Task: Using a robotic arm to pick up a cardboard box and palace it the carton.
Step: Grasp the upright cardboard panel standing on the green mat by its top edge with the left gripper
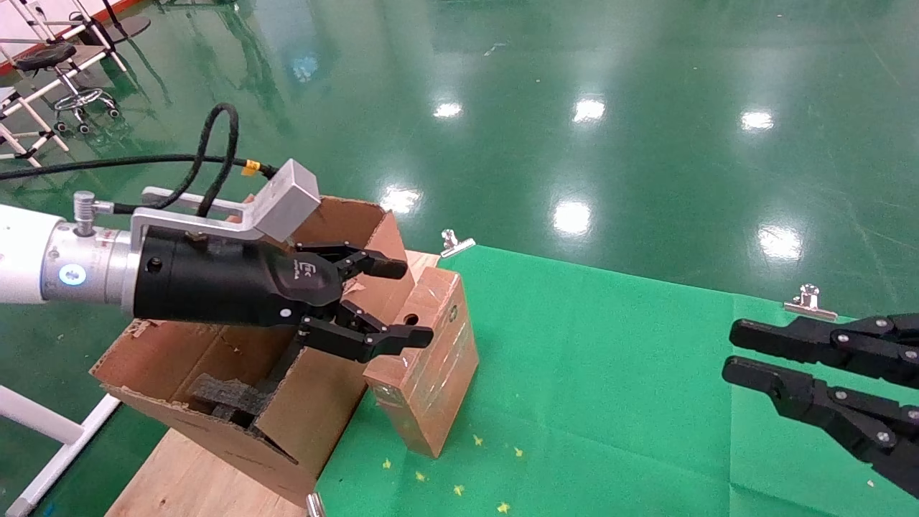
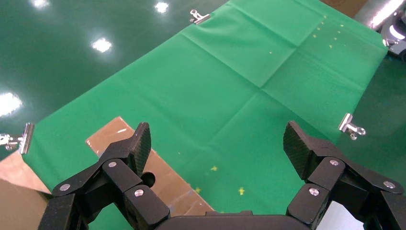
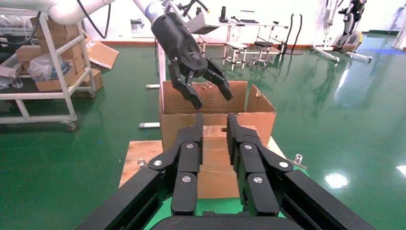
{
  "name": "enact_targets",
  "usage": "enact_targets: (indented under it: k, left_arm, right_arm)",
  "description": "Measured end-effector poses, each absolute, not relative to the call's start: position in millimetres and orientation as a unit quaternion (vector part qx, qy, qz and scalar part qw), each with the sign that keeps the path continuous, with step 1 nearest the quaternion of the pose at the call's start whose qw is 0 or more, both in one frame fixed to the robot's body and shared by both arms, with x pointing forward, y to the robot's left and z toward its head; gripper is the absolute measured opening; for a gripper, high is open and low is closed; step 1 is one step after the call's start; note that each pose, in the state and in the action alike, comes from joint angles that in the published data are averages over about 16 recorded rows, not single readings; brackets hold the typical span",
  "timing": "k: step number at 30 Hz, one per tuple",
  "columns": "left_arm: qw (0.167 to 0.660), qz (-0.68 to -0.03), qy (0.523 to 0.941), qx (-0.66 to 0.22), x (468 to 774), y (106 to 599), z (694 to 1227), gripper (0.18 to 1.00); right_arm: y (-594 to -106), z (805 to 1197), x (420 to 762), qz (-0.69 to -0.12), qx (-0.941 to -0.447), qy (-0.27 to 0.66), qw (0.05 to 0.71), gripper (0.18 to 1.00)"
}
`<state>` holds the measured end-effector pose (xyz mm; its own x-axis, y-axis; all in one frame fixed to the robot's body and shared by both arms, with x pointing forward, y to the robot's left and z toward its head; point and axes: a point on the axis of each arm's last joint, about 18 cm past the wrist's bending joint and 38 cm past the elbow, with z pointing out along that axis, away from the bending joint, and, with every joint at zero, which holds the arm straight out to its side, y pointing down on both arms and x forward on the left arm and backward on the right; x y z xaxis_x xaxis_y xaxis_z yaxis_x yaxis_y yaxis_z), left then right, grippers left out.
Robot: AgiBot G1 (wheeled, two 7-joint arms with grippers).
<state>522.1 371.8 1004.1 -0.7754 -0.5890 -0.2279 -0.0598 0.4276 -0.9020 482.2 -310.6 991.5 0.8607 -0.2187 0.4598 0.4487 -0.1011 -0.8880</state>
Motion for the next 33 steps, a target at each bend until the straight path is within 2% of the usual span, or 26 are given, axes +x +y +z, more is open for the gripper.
enact_targets:
  k: [6,11,22,33]
  left_arm:
    - [0.257,-0.466,0.81,-0.247,534.9,369.1,1004.3,1.001]
    - [0.243,-0.436,0.814,-0.297,549.2,363.9,1005.6,1.001]
    - [0.213,-0.38,0.819,-0.373,575.7,345.8,1002.2,1.001]
    - [0.206,-0.338,0.828,-0.397,591.1,329.3,995.2,1.001]
  right_arm:
    - [-310.6,991.5,482.2,-0.251,-0.698,-0.082,0.665,0.278]
    - [-310.6,991.5,482.2,-0.251,-0.698,-0.082,0.665,0.228]
    - [-310.6,991.5,482.2,-0.251,-0.698,-0.082,0.665,0.193]
    - [-310.6,991.5,482.2,-0.251,-0.698,-0.082,0.665,0.192]
